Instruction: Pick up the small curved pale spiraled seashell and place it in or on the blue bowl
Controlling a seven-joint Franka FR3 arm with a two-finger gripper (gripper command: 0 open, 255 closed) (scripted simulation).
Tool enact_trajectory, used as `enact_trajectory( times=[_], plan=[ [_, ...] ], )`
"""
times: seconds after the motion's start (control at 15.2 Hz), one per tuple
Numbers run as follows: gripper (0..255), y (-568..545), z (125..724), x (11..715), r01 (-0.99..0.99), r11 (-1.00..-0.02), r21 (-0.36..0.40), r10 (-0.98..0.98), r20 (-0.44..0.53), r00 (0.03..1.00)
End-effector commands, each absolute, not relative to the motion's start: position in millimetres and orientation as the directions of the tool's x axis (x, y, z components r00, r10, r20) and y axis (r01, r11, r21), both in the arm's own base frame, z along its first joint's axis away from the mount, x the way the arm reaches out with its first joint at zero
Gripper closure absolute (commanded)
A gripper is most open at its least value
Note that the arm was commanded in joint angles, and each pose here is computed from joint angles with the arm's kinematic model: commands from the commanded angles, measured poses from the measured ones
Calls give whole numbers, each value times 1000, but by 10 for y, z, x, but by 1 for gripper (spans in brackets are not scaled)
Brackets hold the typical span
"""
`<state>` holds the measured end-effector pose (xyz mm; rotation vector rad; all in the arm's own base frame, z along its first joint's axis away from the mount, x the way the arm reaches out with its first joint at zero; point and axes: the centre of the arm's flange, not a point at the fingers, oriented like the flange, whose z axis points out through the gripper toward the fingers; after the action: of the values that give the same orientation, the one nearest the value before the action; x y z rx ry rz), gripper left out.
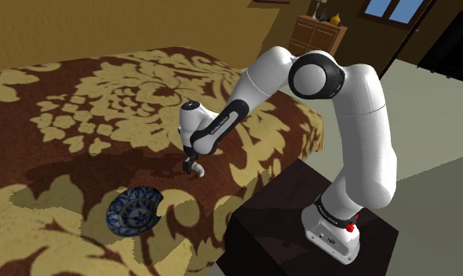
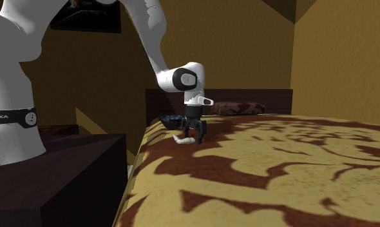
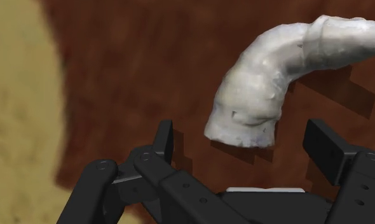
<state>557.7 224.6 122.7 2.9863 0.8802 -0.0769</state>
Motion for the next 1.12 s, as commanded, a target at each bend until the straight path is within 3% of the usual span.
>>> enact_trajectory(
  times=[0.0, 0.13, 0.2, 1.06],
  plan=[
    [0, 2246, 1225, 5577, 543, -840, 12, 541, -55, 839],
    [0, 2246, 1226, 5577, 543, -840, 12, 541, -55, 839],
    [255, 2246, 1226, 5577, 543, -840, 12, 541, -55, 839],
    [255, 2246, 1437, 5577, 543, -840, 12, 541, -55, 839]
  ],
)
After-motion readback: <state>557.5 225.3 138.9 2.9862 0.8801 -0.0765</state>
